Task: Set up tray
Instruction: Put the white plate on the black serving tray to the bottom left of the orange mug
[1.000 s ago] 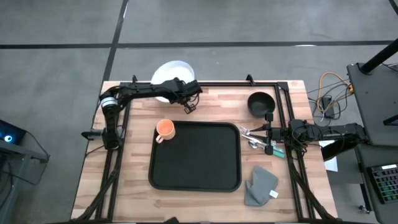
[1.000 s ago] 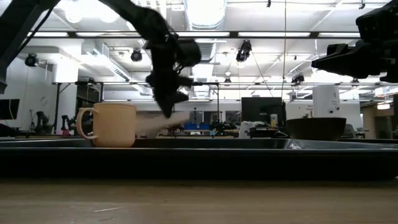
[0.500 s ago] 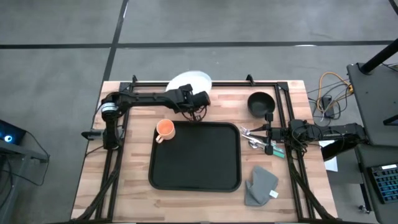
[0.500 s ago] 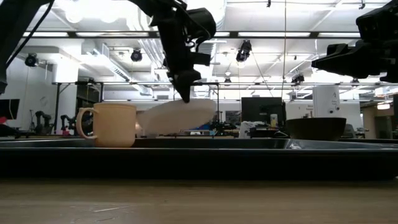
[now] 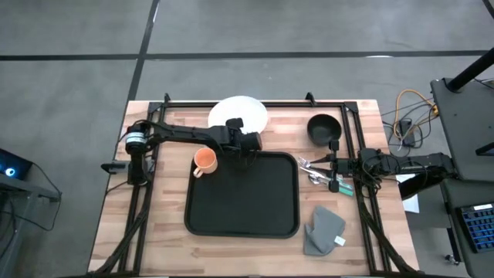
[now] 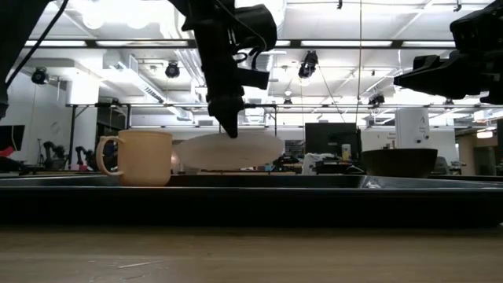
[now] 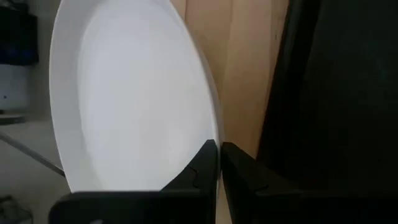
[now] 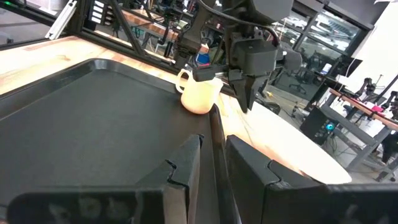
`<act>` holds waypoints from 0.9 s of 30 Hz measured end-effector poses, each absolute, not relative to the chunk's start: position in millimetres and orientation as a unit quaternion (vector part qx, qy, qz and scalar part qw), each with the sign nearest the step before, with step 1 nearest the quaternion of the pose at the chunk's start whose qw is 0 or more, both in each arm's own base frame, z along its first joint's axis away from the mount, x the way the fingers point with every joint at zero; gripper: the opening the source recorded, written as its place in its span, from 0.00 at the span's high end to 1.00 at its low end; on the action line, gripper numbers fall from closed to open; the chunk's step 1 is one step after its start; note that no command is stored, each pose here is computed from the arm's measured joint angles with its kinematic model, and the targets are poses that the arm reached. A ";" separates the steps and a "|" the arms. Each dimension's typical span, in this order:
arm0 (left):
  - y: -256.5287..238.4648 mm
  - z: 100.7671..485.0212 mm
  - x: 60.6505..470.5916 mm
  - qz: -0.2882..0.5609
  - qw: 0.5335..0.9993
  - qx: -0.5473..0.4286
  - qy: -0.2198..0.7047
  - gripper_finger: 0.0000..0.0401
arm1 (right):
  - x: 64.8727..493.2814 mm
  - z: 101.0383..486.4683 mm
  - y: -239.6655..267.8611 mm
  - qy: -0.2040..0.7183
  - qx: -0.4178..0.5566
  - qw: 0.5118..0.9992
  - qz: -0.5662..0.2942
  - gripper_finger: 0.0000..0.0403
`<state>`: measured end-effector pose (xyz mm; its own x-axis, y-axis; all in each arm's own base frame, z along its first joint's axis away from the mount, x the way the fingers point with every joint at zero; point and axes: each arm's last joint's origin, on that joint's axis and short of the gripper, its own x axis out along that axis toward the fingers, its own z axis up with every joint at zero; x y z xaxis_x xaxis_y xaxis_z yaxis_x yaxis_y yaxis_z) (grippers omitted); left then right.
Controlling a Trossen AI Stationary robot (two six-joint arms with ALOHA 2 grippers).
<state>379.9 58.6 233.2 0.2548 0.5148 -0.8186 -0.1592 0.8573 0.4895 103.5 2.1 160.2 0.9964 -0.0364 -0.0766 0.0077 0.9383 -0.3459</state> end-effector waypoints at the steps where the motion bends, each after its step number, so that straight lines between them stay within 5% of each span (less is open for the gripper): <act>1: 56.1 233.4 380.6 0.215 0.778 0.159 0.569 1.00 | 103.5 160.2 2.1 0.041 -0.175 0.984 -0.011 0.83; 27: -77.3 236.9 382.9 0.099 0.814 0.276 0.501 1.00 | 103.5 160.2 2.1 0.041 -0.175 0.984 -0.011 0.83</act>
<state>382.9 -77.3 236.9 0.4778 0.4386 -0.7611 0.1158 0.8274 0.5495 103.5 2.1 160.2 0.9964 -0.0367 -0.0769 0.0078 0.9383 -0.3458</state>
